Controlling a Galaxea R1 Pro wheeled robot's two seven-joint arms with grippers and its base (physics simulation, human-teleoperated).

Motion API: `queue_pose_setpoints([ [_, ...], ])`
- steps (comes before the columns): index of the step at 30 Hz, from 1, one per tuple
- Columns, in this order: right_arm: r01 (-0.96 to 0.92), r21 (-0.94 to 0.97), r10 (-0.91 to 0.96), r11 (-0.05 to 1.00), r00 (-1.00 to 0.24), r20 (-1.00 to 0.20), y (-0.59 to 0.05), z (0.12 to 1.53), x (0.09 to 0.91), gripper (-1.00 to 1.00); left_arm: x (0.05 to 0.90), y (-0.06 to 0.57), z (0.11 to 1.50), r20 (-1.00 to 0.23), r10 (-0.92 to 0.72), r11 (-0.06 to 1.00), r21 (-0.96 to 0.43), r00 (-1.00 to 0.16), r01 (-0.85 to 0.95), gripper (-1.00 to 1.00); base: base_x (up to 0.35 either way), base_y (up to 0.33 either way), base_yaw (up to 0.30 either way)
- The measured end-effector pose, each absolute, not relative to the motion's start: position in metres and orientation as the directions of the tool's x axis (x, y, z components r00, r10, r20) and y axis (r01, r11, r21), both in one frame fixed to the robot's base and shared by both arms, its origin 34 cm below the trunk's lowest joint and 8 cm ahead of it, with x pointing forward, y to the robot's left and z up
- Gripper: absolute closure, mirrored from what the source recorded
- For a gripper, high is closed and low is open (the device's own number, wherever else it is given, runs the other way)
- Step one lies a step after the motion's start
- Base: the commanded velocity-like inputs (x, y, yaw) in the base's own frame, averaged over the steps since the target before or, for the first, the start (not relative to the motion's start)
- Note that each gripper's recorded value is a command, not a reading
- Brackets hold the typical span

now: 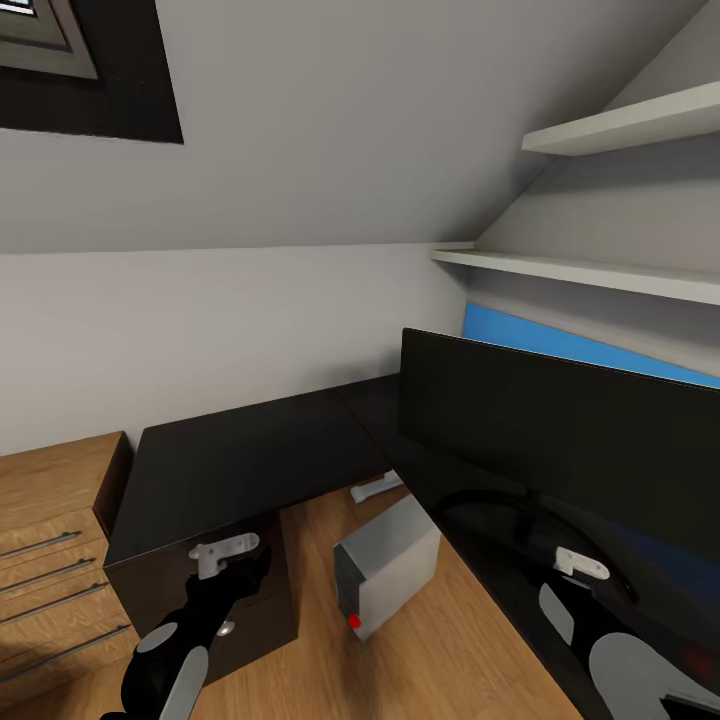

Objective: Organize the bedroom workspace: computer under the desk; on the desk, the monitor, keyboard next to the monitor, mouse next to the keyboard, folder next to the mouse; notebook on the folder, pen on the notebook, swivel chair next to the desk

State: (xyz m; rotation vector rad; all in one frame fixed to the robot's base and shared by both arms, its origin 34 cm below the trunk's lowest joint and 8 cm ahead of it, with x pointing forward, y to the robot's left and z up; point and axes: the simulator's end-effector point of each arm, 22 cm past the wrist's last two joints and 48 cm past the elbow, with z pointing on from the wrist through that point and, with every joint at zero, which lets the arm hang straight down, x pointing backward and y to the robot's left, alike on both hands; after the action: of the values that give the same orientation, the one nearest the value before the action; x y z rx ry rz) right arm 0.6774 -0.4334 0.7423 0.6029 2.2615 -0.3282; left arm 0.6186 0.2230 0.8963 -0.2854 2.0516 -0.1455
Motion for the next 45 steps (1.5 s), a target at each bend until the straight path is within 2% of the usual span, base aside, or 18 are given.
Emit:
queue_pose_setpoints([
  [12,0.511,-0.050,0.322,0.858,-0.612,-0.722,-0.430,0.739,0.676,-1.00,0.619,0.219,0.898,-0.852,-0.260,0.966,-0.224,-0.455,-0.131,-1.00,0.000,0.000,0.000],
  [19,0.511,-0.052,0.322,0.858,-0.615,-0.720,-0.431,0.737,0.676,-1.00,0.617,0.188,0.898,-0.854,-0.230,0.972,-0.227,-0.467,-0.063,-1.00,0.000,0.000,0.000],
  [31,0.510,-0.051,0.322,0.858,-0.615,-0.720,-0.431,0.733,0.676,-1.00,0.617,0.186,0.894,-0.852,-0.234,0.971,-0.233,-0.468,-0.061,-1.00,0.000,0.000,0.000],
  [32,0.510,-0.051,0.322,0.858,-0.615,-0.720,-0.431,0.733,0.676,1.00,0.617,0.186,0.894,-0.852,-0.234,0.971,-0.233,-0.468,-0.061,-1.00,0.000,0.000,0.000],
  [45,0.505,-0.055,0.315,0.861,-0.615,-0.722,-0.430,0.734,0.677,1.00,0.616,0.187,0.894,-0.852,-0.234,0.970,-0.233,-0.468,-0.062,-1.00,0.000,0.000,0.000],
])
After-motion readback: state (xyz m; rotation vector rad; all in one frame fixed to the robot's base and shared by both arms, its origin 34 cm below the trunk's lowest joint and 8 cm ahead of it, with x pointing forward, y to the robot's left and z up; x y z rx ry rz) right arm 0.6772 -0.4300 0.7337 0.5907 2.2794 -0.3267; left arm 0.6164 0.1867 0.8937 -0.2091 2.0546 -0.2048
